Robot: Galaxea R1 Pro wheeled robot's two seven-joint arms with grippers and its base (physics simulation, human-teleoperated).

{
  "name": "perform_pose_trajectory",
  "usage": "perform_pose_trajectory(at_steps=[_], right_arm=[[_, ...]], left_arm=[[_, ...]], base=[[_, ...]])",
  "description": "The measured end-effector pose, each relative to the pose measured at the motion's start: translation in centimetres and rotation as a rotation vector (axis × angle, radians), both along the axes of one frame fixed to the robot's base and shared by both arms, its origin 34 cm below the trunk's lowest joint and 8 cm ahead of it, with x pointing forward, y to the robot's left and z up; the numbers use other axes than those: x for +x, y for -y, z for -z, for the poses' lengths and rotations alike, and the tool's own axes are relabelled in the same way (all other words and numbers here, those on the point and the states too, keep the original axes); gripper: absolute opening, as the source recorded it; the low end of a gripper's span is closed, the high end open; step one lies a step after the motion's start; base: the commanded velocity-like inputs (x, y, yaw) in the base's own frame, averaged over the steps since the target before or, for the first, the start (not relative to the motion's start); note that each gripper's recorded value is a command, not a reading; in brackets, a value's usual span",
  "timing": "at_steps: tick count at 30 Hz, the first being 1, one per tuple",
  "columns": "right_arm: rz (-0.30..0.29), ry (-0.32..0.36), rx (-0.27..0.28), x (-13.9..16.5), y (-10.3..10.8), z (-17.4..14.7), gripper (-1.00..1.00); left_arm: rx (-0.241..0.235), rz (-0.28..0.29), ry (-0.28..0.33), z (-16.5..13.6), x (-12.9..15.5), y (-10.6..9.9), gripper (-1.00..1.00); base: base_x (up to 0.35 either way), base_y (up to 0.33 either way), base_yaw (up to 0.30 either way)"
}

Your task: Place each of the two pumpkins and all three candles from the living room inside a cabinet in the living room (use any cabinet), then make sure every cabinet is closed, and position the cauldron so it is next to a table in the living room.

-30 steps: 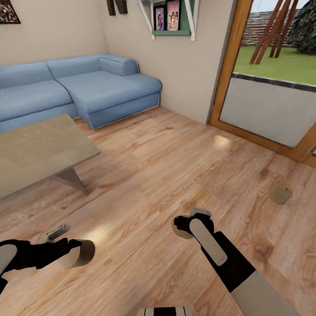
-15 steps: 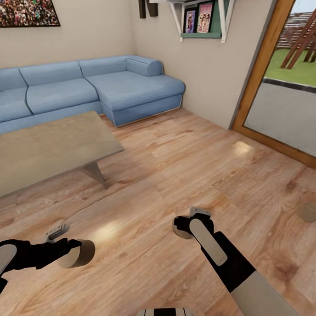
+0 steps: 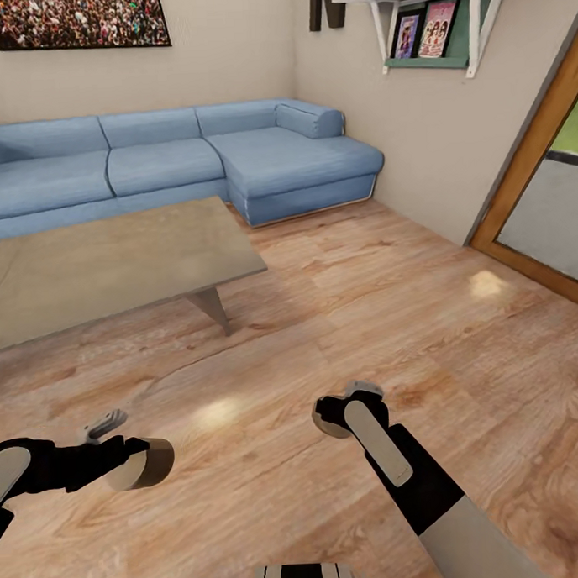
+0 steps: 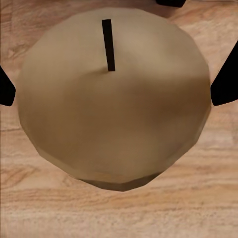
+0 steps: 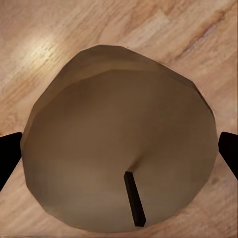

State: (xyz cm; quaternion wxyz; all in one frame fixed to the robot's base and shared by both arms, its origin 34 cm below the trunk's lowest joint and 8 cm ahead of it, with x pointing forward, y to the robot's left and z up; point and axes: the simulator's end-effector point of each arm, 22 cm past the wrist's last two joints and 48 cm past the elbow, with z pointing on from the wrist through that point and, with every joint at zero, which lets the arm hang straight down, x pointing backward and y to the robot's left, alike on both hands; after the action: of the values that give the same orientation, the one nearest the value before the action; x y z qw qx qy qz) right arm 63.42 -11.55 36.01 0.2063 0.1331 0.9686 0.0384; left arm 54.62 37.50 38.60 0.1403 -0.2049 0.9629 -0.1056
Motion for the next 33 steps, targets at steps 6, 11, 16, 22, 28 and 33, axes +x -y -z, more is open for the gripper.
perform_pose_trajectory(at_steps=[6, 11, 16, 22, 28, 33], right_arm=[[-0.001, -0.001, 0.001, -0.02, -0.11, 0.00, -1.00], [-0.001, -0.001, 0.002, -0.02, -0.18, -0.01, -1.00], [-0.001, -0.001, 0.003, -0.02, -0.21, 0.00, -1.00], [-0.020, 0.002, -0.002, -0.24, -0.78, 0.01, -1.00], [-0.023, 0.003, -0.003, -0.27, -0.87, 0.01, -1.00], [-0.022, 0.003, -0.004, -0.27, -0.86, 0.02, -1.00]], left_arm=[[0.000, 0.000, 0.000, 0.00, 0.00, 0.02, -1.00], [0.001, 0.000, 0.000, 0.01, 0.00, -0.03, -1.00], [0.000, 0.000, 0.001, 0.00, 0.03, 0.00, -1.00], [0.000, -0.001, 0.001, -0.03, 0.04, -0.03, -1.00], [-0.001, 0.000, 0.002, -0.04, 0.04, -0.02, -1.00], [-0.001, -0.003, 0.004, -0.09, 0.10, -0.09, -1.00]], base=[[0.000, 0.000, 0.292], [-0.042, 0.000, 0.292], [-0.146, 0.000, 0.291], [-0.031, 0.000, 0.292], [-0.001, 0.000, 0.292], [0.000, 0.000, 0.292]])
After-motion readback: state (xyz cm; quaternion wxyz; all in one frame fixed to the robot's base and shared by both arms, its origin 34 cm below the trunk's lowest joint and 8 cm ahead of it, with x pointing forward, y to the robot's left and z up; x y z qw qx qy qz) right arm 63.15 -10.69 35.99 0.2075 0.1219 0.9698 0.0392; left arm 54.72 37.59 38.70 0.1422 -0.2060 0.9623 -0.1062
